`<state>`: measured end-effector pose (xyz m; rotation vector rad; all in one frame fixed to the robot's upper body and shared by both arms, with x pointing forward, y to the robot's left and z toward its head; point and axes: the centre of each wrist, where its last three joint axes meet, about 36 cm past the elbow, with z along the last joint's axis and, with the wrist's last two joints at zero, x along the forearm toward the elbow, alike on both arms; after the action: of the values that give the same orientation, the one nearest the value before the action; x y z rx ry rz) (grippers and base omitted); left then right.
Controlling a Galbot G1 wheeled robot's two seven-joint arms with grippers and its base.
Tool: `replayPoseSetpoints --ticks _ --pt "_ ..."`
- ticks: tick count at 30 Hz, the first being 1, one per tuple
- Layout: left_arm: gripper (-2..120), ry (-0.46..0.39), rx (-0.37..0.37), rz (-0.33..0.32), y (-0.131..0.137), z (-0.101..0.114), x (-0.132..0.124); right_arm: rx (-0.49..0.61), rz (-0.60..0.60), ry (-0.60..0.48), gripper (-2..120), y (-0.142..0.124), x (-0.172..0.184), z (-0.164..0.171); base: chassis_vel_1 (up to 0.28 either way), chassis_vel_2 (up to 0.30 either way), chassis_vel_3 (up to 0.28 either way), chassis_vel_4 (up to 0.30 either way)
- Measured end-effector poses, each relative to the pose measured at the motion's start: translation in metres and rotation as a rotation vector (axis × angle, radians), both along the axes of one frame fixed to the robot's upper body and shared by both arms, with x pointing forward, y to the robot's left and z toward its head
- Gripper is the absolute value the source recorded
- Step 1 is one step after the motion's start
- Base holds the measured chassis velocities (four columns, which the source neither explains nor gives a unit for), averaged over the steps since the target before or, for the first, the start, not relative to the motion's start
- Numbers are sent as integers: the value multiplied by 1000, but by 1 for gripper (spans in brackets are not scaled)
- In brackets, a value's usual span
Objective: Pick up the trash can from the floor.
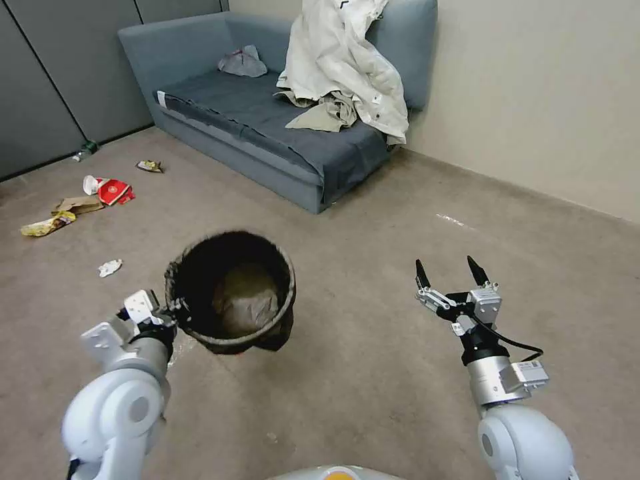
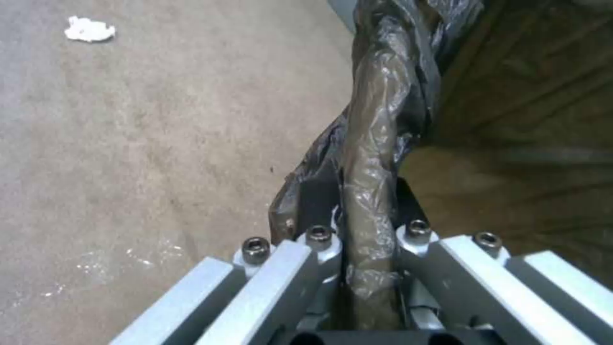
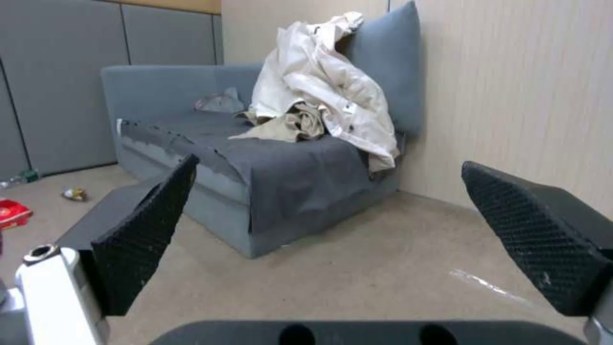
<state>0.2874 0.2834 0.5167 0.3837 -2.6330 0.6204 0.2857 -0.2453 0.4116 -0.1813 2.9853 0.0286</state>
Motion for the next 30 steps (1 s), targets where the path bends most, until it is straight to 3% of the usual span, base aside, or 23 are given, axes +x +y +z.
replayPoseSetpoints --ticks 11,30 --pt "2 31 -31 -6 -7 -7 -3 3 1 9 100 1 -3 -2 0 0 0 0" --pt "2 43 -21 -14 -8 -9 -5 -1 -5 17 100 5 -8 1 0 0 0 0"
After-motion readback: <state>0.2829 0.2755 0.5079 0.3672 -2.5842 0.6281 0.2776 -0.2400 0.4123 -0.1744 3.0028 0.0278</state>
